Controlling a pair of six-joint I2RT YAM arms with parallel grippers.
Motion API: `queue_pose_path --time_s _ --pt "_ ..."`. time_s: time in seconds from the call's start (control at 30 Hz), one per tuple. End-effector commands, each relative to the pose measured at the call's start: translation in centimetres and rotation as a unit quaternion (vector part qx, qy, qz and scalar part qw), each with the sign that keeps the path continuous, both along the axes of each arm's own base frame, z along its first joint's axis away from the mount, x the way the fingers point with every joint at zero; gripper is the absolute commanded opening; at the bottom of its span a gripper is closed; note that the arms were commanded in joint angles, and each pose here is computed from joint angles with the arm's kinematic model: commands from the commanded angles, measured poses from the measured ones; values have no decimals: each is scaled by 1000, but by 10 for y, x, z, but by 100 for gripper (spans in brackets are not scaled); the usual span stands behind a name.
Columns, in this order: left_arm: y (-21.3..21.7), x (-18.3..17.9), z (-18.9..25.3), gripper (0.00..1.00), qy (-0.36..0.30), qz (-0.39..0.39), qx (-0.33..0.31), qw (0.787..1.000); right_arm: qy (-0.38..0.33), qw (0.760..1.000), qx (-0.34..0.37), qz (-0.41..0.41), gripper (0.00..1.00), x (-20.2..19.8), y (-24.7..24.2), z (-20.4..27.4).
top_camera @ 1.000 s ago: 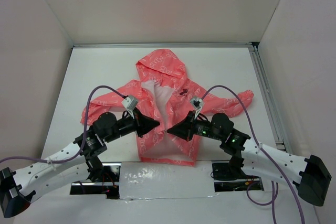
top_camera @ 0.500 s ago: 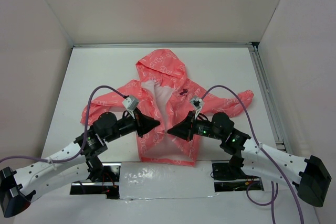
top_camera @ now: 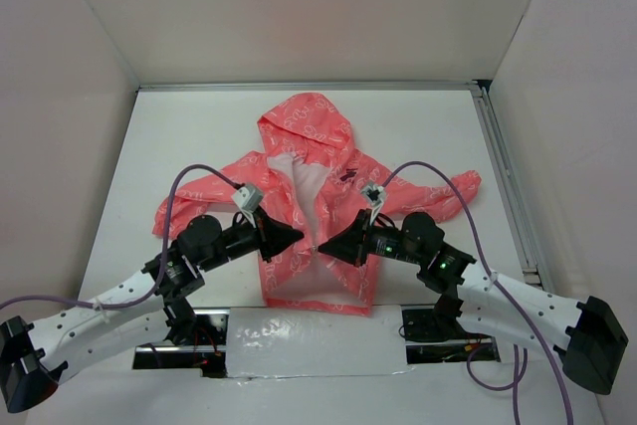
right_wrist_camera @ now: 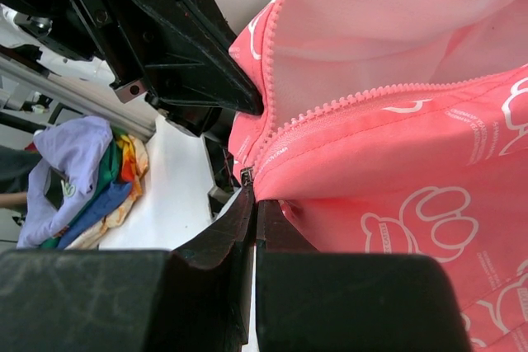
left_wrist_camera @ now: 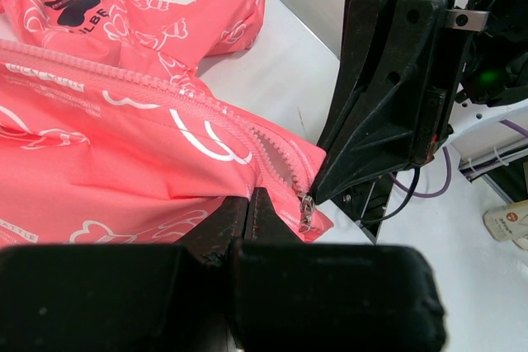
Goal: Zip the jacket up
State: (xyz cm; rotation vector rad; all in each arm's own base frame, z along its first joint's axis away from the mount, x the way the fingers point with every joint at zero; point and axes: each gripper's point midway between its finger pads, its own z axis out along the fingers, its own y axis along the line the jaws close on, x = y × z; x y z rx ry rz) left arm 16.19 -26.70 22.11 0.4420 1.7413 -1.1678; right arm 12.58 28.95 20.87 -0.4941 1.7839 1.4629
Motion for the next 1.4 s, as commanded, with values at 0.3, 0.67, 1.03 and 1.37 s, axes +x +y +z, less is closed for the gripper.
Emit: queue_pose_path --time_s 0.3,0.67,1.03,1.37 --pt "-9 -8 21 0 -60 -44 -33 997 -12 999 29 24 0 1 8 29" --pt "-5 -11 15 0 -78 -44 -33 995 -8 999 36 -1 0 6 2 31" --pt "-7 -34 22 0 -123 -105 -65 985 -13 999 41 19 0 3 4 33" --pt "-19 -36 19 3 -89 -132 -45 986 -14 999 35 26 0 4 8 27"
